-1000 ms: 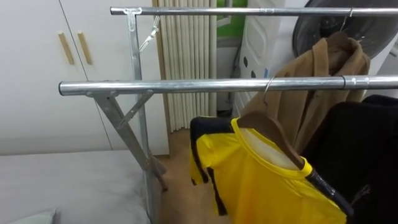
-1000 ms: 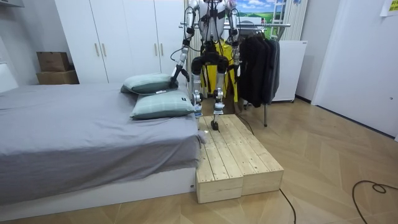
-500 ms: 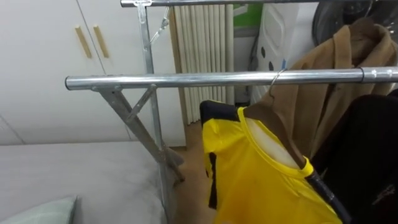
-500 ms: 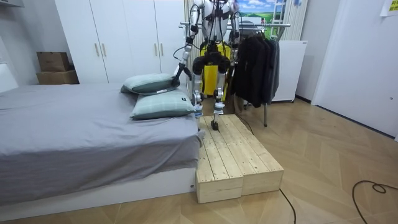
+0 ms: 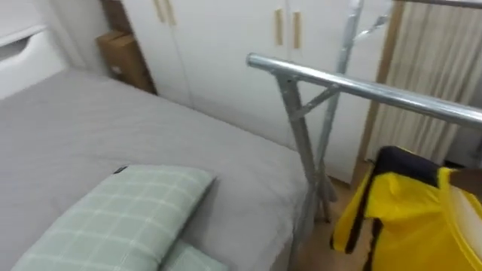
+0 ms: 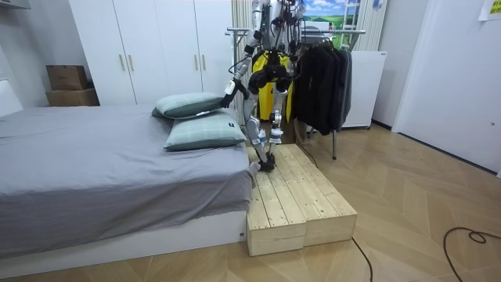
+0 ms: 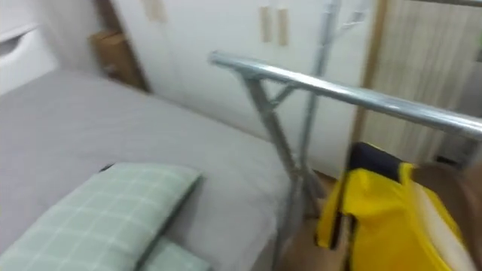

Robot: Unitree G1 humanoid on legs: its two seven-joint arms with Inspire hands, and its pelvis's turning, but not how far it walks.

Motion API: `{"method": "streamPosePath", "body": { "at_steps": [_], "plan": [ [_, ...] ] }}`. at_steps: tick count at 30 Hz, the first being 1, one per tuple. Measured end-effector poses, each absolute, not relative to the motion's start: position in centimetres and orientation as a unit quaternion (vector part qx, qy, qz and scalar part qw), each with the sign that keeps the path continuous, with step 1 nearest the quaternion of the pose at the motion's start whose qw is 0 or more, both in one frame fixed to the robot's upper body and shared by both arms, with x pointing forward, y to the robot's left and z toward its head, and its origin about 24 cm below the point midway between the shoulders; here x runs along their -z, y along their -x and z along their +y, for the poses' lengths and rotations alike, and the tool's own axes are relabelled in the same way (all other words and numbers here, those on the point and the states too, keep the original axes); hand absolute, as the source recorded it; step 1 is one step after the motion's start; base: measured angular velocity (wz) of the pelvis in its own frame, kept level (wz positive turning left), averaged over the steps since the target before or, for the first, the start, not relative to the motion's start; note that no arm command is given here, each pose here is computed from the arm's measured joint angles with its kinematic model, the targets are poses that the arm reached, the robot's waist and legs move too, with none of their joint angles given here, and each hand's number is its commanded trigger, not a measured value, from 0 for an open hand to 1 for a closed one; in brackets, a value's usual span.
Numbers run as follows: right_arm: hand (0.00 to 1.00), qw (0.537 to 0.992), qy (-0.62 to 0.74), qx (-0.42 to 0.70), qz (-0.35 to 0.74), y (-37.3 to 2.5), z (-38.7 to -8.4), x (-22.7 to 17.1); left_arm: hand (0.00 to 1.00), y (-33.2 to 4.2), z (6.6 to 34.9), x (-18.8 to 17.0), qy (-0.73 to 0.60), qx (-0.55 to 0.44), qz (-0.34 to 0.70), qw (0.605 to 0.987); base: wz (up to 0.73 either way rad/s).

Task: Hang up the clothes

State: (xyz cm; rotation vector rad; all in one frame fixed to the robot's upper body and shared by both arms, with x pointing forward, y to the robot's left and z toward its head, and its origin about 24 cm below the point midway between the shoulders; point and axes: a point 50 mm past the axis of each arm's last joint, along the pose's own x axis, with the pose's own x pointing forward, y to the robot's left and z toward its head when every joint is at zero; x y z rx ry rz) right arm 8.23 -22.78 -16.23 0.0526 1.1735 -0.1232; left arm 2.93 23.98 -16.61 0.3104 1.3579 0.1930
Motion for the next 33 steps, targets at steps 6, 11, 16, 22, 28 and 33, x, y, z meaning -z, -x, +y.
{"method": "streamPosePath", "body": {
  "at_steps": [6,11,16,22,28,33],
  "plan": [
    [0.00,0.810,-0.042,0.082,0.579,-6.5,-23.0,16.6,0.00,-2.5,24.5,16.5,-0.140,-0.107,0.627,0.759,0.72],
    [0.00,0.795,-0.055,0.104,0.595,-5.7,-23.3,16.7,0.00,-1.8,24.1,16.7,-0.112,-0.125,0.635,0.754,0.53],
    [0.00,0.779,-0.074,0.141,0.606,-4.4,-23.8,16.8,0.00,-0.4,24.2,16.8,-0.090,-0.139,0.652,0.740,1.01],
    [0.00,0.771,-0.081,0.155,0.612,-3.9,-23.7,16.9,0.00,1.6,24.2,16.8,-0.086,-0.134,0.675,0.720,1.04],
    [0.00,0.771,-0.073,0.152,0.615,-4.3,-23.0,17.1,0.00,1.6,23.9,16.9,-0.080,-0.131,0.680,0.717,0.63],
    [0.00,0.766,-0.072,0.151,0.621,-3.9,-22.8,17.2,0.00,1.8,23.3,17.1,-0.075,-0.127,0.685,0.714,0.15]
  ]
}}
